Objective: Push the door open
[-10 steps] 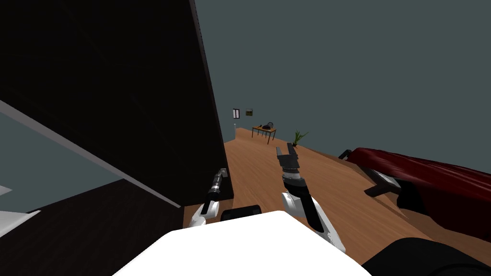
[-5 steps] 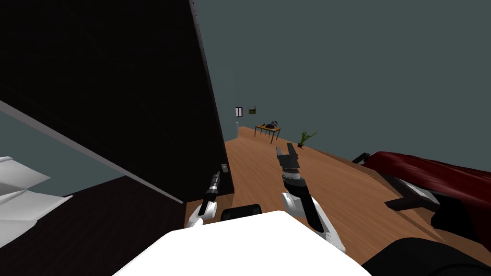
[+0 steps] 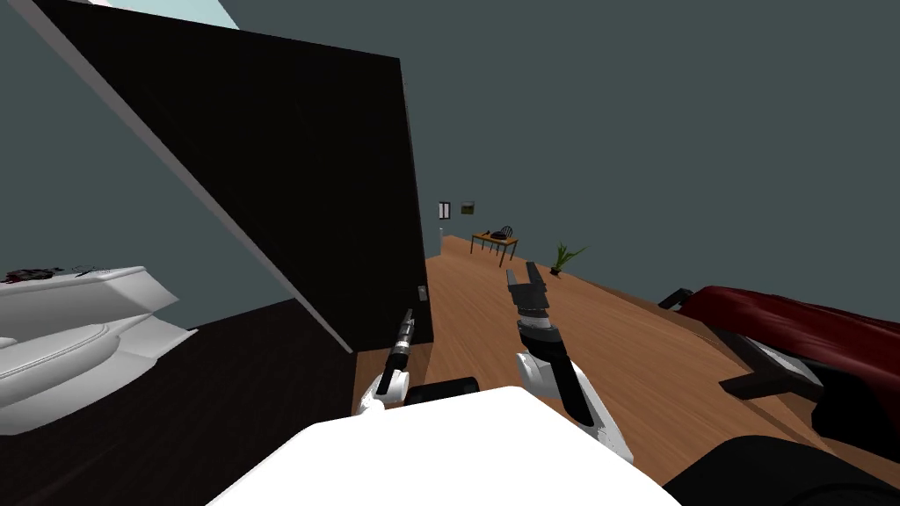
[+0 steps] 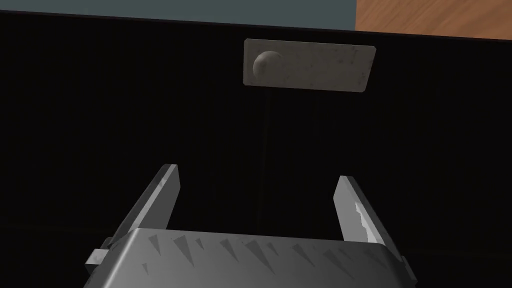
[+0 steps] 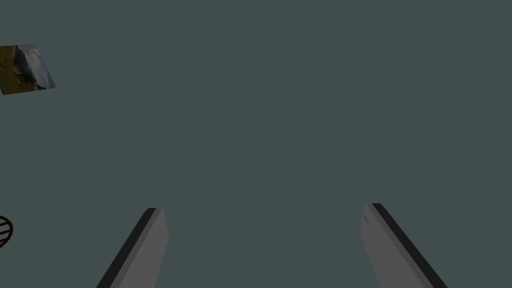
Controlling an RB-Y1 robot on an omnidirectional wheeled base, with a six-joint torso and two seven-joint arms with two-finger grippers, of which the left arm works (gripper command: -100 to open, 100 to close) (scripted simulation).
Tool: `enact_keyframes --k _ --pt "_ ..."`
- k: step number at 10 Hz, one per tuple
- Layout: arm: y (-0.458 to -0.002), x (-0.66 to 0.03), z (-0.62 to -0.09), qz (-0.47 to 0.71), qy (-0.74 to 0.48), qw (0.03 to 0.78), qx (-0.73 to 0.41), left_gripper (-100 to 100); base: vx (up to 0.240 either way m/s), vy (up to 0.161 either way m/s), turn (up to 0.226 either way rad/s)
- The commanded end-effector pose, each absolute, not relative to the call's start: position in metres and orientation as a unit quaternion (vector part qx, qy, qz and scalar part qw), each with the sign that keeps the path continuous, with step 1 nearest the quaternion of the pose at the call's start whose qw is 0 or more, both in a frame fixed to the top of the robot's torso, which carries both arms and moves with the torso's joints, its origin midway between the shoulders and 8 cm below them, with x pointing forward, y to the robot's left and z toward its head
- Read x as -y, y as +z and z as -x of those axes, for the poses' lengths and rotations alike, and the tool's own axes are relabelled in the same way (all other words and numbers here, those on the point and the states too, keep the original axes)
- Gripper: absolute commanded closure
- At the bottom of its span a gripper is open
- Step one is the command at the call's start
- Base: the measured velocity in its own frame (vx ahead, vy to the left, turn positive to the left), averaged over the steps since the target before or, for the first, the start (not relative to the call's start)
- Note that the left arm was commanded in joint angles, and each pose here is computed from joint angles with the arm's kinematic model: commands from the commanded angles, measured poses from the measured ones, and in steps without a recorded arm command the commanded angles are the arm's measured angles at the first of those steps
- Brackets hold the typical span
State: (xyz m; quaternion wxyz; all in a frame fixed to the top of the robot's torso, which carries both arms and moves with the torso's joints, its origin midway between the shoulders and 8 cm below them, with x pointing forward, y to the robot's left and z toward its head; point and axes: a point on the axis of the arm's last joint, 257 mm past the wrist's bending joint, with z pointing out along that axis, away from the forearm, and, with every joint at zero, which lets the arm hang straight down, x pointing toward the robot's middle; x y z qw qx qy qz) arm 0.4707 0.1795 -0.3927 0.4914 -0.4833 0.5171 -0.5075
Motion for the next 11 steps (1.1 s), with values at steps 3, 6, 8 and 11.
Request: enact_keyframes --k 3,6,8,11 --pt "-0.393 -0.199 -0.47 0.476 -0.498 0.502 -0.523 -100 0.076 -0.019 -0.015" --pt "-0.393 -0.212 -0.469 0.472 -0.492 0.511 -0.523 -100 0.253 -0.006 -0.03" --pt "-0.392 -0.21 -0.468 0.475 -0.495 0.51 -0.518 -100 0.251 -0.05 -0.027" --pt "-0.391 -0.201 -0.467 0.481 -0.5 0.507 -0.512 -100 0.188 -0.021 -0.019"
